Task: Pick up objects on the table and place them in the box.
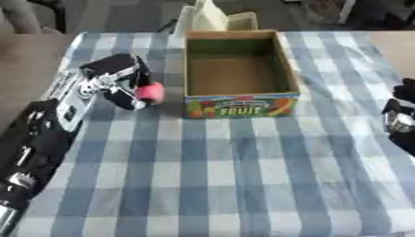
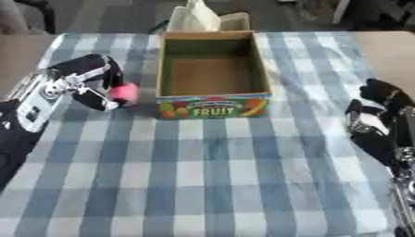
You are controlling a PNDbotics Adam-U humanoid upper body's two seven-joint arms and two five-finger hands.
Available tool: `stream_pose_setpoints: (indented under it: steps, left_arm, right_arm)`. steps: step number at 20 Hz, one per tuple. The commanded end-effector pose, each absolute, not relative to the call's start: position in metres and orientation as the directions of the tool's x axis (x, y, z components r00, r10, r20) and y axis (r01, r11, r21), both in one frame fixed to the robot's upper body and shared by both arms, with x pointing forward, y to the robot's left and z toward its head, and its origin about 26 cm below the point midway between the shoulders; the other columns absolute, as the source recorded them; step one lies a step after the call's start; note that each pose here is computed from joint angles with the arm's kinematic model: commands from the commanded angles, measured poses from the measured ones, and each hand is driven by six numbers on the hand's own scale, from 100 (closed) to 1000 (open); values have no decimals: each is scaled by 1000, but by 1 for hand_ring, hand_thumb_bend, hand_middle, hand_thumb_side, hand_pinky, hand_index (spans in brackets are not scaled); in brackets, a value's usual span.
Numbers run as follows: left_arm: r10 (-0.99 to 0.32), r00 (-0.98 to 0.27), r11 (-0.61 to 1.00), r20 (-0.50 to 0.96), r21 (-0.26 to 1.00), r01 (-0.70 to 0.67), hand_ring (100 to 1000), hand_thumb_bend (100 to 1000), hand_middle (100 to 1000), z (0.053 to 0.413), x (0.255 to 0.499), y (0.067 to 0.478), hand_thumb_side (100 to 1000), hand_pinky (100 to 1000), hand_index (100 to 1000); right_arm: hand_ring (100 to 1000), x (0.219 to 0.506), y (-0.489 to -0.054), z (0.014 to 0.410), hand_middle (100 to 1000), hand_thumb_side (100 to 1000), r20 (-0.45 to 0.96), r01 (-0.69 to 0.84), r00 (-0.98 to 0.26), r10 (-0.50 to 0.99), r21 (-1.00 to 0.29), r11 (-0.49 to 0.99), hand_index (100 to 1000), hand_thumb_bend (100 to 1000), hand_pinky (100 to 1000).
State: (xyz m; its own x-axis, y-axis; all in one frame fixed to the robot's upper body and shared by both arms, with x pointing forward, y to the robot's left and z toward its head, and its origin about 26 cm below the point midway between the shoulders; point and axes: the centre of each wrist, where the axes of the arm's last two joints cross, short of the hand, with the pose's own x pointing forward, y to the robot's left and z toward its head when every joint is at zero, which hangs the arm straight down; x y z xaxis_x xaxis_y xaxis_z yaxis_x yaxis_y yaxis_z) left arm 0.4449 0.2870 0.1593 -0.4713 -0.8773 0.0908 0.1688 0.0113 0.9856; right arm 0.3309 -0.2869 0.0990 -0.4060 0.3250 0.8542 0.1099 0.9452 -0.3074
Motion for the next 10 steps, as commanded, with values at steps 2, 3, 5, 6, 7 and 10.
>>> stream_pose_setpoints:
  steps: [2,3,5,6,7,10]
  left_arm:
    - [-869,-489,22,71,994,104,424,294,406,181,445,287,125,603,493]
    - [-867,-494,22,65,995,92,425,293,406,185,444,287,124,604,493]
    - [-862,-504,24,55,997,68,425,294,405,193,443,286,121,605,492]
    - [-859,-509,26,51,998,56,425,294,405,198,443,285,121,605,492]
    - [-855,-516,29,45,999,39,425,298,405,203,443,284,119,606,492]
    - [-845,-535,37,23,999,-15,426,303,405,222,442,279,115,607,492]
  right_arm:
    - [818,332,-289,107,727,100,842,114,-427,330,-311,943,828,100,735]
    - [818,331,-289,107,727,100,842,115,-427,330,-311,943,828,100,735]
    - [818,331,-289,107,727,100,842,114,-426,330,-312,943,828,100,735]
    - [818,331,-289,107,727,100,842,114,-426,330,-312,943,828,100,735]
    - [818,331,-289,107,727,100,842,115,-426,331,-312,943,828,100,735]
    - [819,331,-290,107,727,100,842,115,-425,332,-314,943,828,100,735]
